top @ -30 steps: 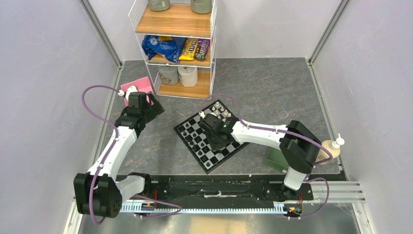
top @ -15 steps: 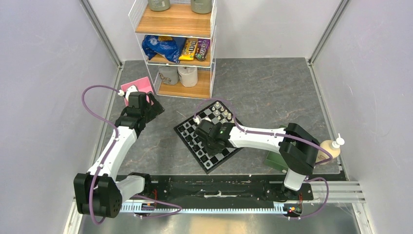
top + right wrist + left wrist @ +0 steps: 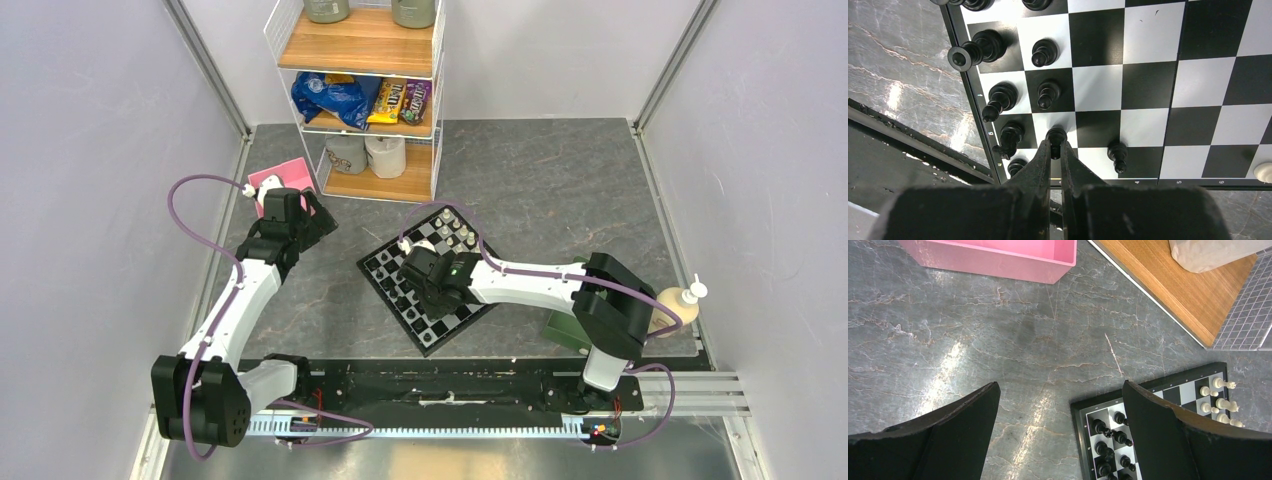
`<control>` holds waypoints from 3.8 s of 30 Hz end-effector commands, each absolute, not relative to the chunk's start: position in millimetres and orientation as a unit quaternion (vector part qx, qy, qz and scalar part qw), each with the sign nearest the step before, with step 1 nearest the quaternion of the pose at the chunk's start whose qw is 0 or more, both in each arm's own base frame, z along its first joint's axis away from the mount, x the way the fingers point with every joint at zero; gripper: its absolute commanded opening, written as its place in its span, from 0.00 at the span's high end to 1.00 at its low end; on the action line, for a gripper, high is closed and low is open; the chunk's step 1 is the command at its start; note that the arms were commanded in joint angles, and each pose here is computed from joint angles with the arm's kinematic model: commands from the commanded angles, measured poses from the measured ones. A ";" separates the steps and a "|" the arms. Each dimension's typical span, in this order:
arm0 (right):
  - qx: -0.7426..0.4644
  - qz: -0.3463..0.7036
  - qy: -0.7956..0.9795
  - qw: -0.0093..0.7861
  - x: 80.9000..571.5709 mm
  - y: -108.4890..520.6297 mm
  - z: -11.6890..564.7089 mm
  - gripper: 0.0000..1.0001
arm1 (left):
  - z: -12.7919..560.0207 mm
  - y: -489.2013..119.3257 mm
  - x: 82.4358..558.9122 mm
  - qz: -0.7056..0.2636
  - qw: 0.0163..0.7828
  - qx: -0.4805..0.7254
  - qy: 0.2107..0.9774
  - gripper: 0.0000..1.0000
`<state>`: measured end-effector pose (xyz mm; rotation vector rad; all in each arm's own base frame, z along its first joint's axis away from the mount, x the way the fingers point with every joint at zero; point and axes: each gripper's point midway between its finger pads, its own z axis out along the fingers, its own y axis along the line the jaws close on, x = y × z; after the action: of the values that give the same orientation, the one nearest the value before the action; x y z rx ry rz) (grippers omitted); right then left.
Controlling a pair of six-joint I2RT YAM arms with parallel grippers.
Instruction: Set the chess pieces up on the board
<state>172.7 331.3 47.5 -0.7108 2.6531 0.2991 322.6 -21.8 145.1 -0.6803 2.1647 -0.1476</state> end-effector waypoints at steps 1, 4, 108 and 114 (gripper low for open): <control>-0.243 0.125 0.939 0.208 179.8 344.8 57.3 0.99 | 150.5 -16.6 328.2 -0.052 0.438 -0.265 0.857 0.00; -0.244 0.124 0.940 0.205 178.7 344.5 55.3 0.98 | 149.9 -16.8 328.6 -0.052 0.437 -0.265 0.858 0.00; -0.193 0.079 0.963 0.170 180.8 286.2 42.4 0.67 | 140.5 -20.2 333.4 -0.058 0.429 -0.264 0.862 0.00; -0.195 0.081 0.962 0.174 182.6 288.1 44.3 0.72 | 140.2 -21.6 335.0 -0.060 0.428 -0.262 0.863 0.00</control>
<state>183.1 287.8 44.8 -0.5593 2.7245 0.2378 325.3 -22.9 132.0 -0.6823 2.1926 -0.1414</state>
